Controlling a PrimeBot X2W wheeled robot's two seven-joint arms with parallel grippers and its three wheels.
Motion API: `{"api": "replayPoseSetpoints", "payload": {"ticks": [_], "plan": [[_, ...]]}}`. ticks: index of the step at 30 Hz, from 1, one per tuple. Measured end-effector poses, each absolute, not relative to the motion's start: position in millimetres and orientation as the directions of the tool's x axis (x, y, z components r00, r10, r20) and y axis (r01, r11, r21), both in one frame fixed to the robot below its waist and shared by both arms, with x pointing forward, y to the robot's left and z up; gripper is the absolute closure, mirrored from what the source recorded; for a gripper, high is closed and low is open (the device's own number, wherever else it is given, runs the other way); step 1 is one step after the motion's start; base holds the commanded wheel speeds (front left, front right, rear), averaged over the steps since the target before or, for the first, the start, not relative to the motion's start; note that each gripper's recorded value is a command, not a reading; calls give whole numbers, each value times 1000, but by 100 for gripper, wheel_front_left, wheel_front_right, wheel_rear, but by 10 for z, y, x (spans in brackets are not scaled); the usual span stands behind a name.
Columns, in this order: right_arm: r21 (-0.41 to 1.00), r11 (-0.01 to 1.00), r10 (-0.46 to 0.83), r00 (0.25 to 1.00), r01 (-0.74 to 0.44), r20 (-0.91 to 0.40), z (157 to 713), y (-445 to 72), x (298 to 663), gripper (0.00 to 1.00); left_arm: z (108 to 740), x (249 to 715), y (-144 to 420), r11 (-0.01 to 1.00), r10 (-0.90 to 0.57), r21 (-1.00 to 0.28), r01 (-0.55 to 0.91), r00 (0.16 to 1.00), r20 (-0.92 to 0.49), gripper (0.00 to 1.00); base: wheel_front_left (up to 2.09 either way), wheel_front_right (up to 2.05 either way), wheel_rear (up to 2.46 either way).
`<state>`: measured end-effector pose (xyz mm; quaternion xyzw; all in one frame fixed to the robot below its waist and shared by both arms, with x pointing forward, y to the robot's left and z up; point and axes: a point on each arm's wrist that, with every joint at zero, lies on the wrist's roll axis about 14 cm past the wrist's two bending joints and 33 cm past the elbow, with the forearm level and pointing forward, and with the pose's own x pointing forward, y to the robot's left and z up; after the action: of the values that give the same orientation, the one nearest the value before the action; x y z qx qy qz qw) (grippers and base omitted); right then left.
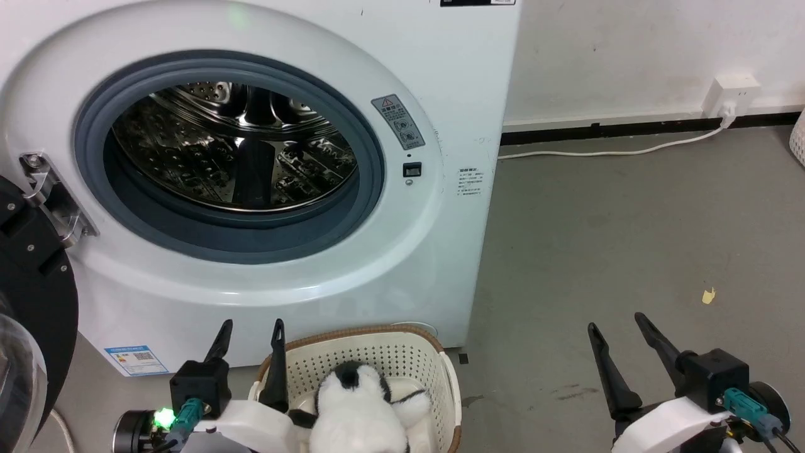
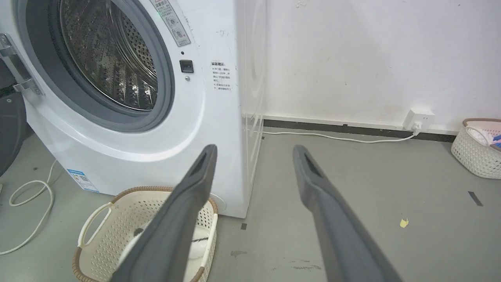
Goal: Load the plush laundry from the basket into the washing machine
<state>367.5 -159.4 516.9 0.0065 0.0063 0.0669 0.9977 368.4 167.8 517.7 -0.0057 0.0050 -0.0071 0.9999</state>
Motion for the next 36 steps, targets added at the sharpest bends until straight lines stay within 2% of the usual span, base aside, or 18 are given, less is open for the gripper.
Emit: {"api": "replayPoseSetpoints", "payload": {"ticks": [17, 27, 36], "plan": [[61, 990, 131, 991, -130, -24, 5053, -1593, 3654, 0, 5034, 3678, 1573, 997, -34, -75, 31, 999, -38, 0, 0, 0, 0], [92, 989, 121, 991, -116, -57, 4899, -1620, 3696, 0, 4661, 3844, 1416, 991, -83, -121, 58, 974, -211, 0, 0, 0, 0], [117, 989, 100, 990, -89, -95, 4726, -1682, 3815, 0, 4058, 3947, 1243, 984, -135, -165, 68, 889, -439, 0, 0, 0, 0]]}}
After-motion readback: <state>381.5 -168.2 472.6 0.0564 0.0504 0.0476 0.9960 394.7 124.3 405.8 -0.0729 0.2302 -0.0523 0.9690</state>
